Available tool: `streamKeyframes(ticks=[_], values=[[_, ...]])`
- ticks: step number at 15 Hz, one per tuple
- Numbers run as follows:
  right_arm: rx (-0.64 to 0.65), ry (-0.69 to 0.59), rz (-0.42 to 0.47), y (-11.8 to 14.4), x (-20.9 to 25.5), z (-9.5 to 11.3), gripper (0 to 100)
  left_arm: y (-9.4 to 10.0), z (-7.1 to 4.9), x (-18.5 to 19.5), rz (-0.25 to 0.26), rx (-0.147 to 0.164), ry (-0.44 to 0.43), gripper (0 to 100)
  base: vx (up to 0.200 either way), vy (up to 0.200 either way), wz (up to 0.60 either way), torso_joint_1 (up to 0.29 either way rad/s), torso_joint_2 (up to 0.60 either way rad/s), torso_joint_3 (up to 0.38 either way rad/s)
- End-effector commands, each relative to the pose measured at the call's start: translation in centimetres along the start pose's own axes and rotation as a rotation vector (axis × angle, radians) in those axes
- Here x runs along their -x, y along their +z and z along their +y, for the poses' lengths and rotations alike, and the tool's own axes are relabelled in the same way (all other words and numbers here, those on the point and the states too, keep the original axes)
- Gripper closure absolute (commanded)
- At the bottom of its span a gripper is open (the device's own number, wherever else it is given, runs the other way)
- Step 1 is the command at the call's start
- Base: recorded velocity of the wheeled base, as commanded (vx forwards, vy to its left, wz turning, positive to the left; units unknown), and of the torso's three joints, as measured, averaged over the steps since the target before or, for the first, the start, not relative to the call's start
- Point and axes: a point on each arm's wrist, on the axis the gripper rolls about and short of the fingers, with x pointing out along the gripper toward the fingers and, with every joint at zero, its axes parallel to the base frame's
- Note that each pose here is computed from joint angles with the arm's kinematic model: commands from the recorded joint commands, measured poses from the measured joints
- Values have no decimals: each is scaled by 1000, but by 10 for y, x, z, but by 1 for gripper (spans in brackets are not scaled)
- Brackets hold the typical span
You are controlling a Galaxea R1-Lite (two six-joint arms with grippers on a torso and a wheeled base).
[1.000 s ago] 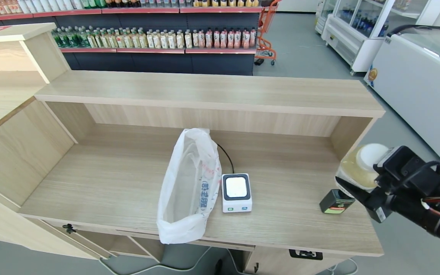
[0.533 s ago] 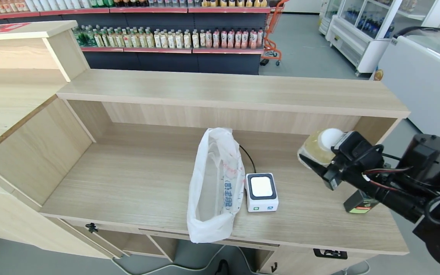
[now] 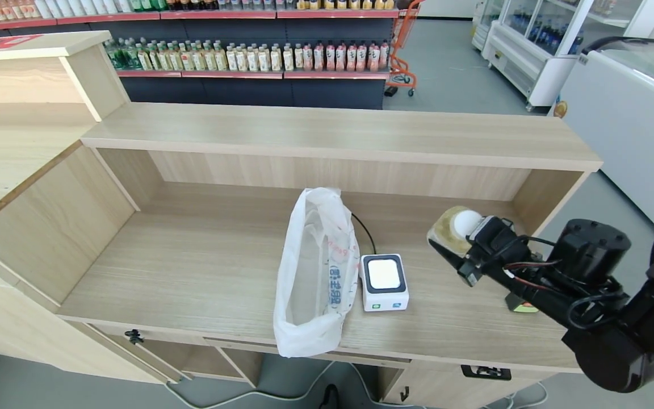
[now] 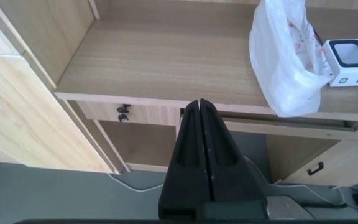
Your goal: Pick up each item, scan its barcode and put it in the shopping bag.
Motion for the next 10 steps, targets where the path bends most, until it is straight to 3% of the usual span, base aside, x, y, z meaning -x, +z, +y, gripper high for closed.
streamKeyframes(ticks=[1, 10], values=[[-18, 77, 15, -23, -10, 14, 100, 0, 0, 0, 0, 0, 0, 100, 0, 0, 0, 0, 0, 0], [37, 137, -54, -40, -39, 27, 100, 0, 0, 0, 0, 0, 0, 100, 0, 0, 0, 0, 0, 0]])
